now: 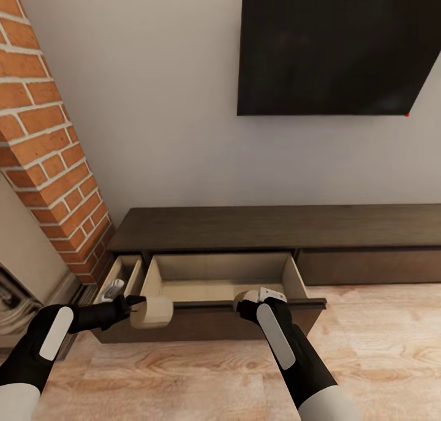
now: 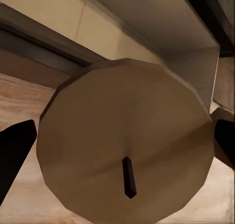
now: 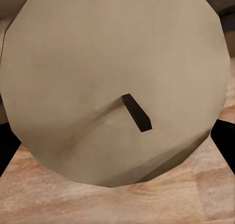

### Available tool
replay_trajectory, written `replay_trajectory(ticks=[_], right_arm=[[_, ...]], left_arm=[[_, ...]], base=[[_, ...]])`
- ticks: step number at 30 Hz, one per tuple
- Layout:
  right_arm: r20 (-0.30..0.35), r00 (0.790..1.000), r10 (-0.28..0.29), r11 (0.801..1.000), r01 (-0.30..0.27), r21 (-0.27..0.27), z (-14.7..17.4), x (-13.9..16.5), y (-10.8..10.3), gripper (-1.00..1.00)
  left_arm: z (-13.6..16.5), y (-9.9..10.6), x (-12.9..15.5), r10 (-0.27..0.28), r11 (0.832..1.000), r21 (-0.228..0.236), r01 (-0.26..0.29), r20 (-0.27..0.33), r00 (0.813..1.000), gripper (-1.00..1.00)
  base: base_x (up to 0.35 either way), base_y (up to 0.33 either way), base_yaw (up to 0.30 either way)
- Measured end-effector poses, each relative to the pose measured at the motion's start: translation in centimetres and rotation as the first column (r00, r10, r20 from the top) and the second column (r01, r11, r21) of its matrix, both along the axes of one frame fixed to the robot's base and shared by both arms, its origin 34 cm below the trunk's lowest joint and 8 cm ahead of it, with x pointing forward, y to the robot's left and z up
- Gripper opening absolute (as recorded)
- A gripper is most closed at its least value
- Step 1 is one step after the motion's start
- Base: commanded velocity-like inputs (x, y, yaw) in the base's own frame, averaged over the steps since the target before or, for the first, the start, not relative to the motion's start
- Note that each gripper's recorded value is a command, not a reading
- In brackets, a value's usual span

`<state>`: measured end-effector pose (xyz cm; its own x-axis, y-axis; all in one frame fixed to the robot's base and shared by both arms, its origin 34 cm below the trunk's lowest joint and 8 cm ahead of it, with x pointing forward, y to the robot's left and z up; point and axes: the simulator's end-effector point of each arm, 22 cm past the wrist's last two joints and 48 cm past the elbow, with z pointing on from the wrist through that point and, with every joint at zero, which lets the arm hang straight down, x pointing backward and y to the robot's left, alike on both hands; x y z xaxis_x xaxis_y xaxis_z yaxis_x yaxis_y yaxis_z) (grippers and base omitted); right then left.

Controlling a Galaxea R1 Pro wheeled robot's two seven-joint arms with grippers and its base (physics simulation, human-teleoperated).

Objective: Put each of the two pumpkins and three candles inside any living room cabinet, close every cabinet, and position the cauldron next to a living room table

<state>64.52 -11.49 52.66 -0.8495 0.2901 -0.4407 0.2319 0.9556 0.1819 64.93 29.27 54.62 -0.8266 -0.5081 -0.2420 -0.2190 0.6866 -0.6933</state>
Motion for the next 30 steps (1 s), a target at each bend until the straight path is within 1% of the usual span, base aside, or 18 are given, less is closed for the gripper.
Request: replay_trajectory(ticks=[1, 8, 17, 20, 23, 25, 30], right_arm=[[0.0, 1.0, 0.0, 1.0, 0.0, 0.0, -0.2, -0.1, 0.0, -1.0], [-0.001, 1.0, 0.0, 1.0, 0.0, 0.0, -0.3, -0.1, 0.0, -1.0], [0.001, 1.0, -0.001, 1.0, 0.001, 0.003, 1.6, 0.2, 0.0, -1.0], [0.013, 1.0, 0.0, 1.0, 0.0, 0.026, 2.3, 0.4, 0.5, -1.0], [0.056, 0.998, 0.005, 0.996, -0.01, 0.085, 3.4, 1.2, 1.7, -1.0], [0.077, 0.997, 0.014, 0.993, -0.023, 0.112, 4.1, 1.6, 2.4, -1.0], [0.083, 0.996, 0.018, 0.993, -0.028, 0.119, 5.2, 1.8, 2.6, -1.0]], left_arm=[[0.0, -0.1, 0.0, -0.001, 1.0, -0.009, 0.001, 0.005, 1.0, -1.0], [0.2, -0.1, 0.1, -0.002, 1.0, -0.018, 0.003, 0.013, 1.0, -1.0], [2.2, 0.0, 0.4, 0.0, 1.0, -0.021, 0.0, 0.014, 1.0, -1.0], [2.8, 0.0, 0.5, 0.001, 1.0, -0.021, -0.001, 0.014, 1.0, -1.0], [3.4, 0.0, 0.6, 0.001, 1.0, -0.022, -0.001, 0.014, 1.0, -1.0], [3.8, 0.0, 0.7, 0.002, 1.0, -0.022, -0.001, 0.015, 1.0, -1.0], [4.9, -0.1, 0.9, 0.001, 1.0, -0.022, -0.001, 0.015, 1.0, -1.0]], base=[[0.0, 0.0, 0.0], [0.0, 0.0, 0.0], [0.0, 0.0, 0.0], [0.0, 0.0, 0.0], [0.0, 0.0, 0.0], [0.0, 0.0, 0.0], [0.0, 0.0, 0.0]])
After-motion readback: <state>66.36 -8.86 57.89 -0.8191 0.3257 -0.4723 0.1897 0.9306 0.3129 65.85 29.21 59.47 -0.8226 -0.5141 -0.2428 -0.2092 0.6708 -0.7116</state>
